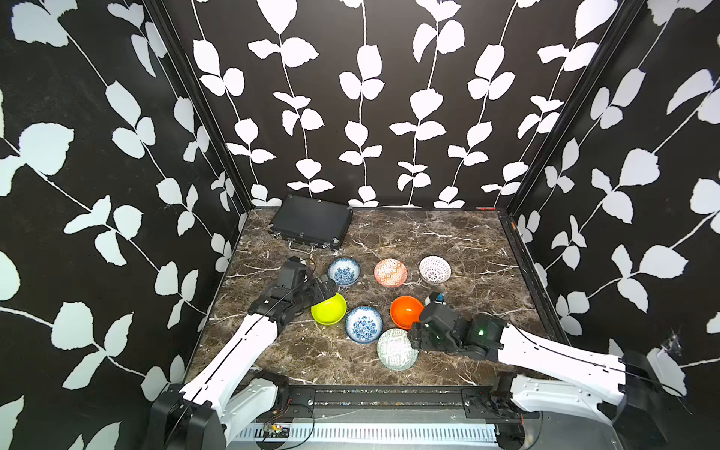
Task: Stack the bowls
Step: Pick up the bowl from the center of the board.
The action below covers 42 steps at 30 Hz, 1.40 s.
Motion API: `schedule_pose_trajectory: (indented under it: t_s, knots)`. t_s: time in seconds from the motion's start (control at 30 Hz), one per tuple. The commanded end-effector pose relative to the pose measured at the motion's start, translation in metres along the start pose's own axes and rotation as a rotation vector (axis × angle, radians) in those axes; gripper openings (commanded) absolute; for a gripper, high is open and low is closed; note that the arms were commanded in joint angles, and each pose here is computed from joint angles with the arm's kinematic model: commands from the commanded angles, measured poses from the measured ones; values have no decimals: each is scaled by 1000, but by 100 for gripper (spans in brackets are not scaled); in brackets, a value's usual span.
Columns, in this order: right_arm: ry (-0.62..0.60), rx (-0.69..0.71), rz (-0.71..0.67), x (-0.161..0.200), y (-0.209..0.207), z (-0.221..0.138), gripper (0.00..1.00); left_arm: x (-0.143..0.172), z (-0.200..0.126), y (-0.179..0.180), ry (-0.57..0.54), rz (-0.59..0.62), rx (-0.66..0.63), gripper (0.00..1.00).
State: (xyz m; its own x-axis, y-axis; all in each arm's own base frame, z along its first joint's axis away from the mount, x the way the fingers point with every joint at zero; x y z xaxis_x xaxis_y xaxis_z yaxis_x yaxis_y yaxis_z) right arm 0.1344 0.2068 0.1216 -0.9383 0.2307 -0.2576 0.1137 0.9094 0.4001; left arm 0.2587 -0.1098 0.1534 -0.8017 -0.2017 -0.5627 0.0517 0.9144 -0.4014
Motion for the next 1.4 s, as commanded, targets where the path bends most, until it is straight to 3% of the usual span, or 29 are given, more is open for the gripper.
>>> schedule_pose_trajectory:
  t_s: [0.0, 0.4, 0.6, 0.87, 1.37]
  knots:
    - [-37, -10, 31, -3, 9, 3, 79, -7, 1, -4, 1, 17, 4, 98]
    - [-34, 8, -231, -25, 85, -4, 76, -8, 1, -4, -19, 21, 10, 98]
    - [66, 40, -350, -33, 123, 19, 68, -9, -10, 1, -67, 19, -16, 99]
    - [165, 10, -359, -46, 137, 54, 64, -9, -24, 9, -164, -1, -36, 99]
    - [252, 53, -472, -44, 139, 85, 53, -16, -17, 7, -165, 8, -40, 98]
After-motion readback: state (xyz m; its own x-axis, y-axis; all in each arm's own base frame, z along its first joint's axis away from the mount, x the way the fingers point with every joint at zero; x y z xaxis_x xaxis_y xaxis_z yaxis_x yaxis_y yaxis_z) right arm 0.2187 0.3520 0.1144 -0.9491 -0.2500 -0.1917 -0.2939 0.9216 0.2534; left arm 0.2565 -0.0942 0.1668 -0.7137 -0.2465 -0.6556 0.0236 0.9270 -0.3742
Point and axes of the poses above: each gripper's point midway between its finger pads, its own z axis out along the fingers, its own y axis along the line the jaws close on, x = y × z, the point moved 3 cm from there along -z, back along the fingers, and after that the axes turned 11 degrees about z, right-handed, at the moved point
